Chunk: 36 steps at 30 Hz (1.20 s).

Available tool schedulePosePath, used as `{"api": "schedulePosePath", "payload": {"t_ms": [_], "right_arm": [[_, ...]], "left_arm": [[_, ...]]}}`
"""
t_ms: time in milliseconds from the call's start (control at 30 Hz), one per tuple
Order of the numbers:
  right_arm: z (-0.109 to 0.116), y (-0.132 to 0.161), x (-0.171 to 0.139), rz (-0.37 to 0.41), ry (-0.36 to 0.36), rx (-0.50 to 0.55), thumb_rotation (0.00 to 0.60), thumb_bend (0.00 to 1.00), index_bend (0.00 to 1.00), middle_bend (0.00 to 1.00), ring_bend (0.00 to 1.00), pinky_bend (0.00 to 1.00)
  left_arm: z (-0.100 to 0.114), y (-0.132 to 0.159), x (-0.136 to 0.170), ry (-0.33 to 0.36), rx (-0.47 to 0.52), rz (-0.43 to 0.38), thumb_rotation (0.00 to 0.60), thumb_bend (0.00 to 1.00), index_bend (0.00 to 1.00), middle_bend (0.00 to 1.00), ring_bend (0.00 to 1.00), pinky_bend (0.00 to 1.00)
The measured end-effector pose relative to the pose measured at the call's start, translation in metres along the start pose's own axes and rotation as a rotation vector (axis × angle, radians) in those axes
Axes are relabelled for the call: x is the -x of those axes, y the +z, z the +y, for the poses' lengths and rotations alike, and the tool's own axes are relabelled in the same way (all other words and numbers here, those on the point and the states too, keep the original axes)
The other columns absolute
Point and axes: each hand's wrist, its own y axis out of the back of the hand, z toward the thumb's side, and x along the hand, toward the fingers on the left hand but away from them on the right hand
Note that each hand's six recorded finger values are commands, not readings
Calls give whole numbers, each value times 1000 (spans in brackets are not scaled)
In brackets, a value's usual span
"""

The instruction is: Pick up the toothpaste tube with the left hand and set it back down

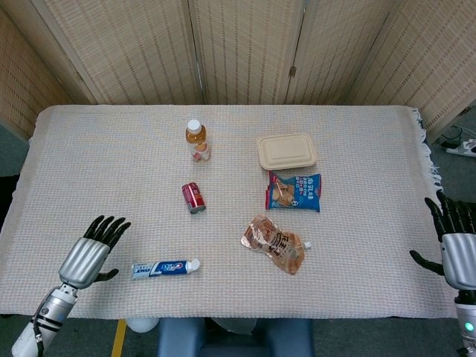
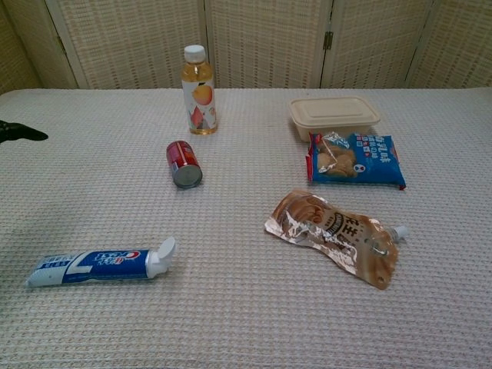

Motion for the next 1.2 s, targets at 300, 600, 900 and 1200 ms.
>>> {"api": "schedulePosePath", "payload": {"t_ms": [300, 600, 900, 1200], "right_arm": [[-1, 1, 2, 0, -5, -2, 600, 77, 0, 1, 55, 0], [-1, -1, 1, -5, -13, 5, 600, 76, 0, 1, 59, 0], [-3, -4, 0, -10, -11, 11, 600, 76, 0, 1, 60, 0], [-3, -6, -1, -15, -15, 17, 600, 77, 0, 1, 61, 0]], "left_arm": [[-25, 36, -20, -66, -11, -124, 600, 201, 81, 90, 63, 0], [-50, 59, -34, -132, -40, -190, 600, 201, 92, 99, 74, 0], [-65, 54, -45, -156, -65, -154, 600, 201, 132, 131, 100, 0], [-61, 36, -56, -121, -44, -82, 600, 204, 185, 187, 147, 9]]}}
